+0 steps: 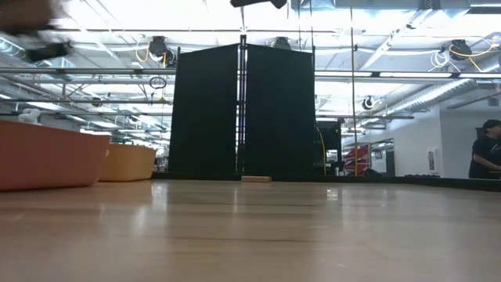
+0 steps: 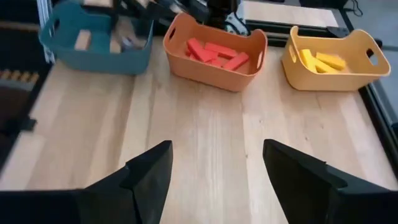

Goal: Sort blocks
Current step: Put the bottom brown block in the blue bin

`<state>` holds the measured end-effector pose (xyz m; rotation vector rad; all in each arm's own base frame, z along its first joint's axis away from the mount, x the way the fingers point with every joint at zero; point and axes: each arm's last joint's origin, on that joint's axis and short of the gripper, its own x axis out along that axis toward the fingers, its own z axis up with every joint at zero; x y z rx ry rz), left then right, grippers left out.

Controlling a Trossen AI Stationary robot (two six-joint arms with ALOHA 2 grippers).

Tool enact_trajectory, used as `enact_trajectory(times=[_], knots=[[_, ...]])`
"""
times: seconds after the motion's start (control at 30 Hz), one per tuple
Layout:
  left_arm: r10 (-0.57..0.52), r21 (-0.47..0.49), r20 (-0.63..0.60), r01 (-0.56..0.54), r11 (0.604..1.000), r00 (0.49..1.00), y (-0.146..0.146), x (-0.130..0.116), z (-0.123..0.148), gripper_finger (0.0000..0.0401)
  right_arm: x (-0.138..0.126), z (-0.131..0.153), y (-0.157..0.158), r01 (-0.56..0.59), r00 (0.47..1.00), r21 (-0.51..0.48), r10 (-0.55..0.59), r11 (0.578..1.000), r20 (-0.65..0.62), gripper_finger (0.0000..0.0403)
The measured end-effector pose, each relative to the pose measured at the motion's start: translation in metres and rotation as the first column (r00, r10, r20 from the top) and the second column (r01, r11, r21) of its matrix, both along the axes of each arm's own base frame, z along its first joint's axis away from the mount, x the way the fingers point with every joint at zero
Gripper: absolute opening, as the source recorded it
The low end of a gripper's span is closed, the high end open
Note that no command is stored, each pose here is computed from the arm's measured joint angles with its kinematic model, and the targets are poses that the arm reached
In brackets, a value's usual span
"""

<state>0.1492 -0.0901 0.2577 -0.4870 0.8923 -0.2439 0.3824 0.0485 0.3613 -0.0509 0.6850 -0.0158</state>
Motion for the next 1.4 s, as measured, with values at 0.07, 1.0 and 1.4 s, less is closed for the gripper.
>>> enact_trajectory(times=[0.07, 1.0, 1.4], knots=[[-0.019, -0.148, -0.194, -0.010, 0.989, 0.981, -0.007, -0.010, -0.004, 0.0097, 0.005, -0.006, 0.001, -0.028, 1.000, -0.035, 0.027, 0.999, -0.011, 0.0244], [-0.043, -0.089, -0.669, -0.022, 0.996, 0.742, -0.041, -0.047, -0.033, 0.0205, 0.031, -0.040, -0.014, -0.037, 0.996, -0.157, 0.025, 0.987, -0.080, 0.0242], [-0.065, 0.071, -0.241, 0.085, 0.994, 0.968, -0.023, -0.040, -0.015, 0.0226, 0.030, -0.042, -0.063, 0.131, 0.984, -0.175, -0.150, 0.976, -0.100, 0.0242]])
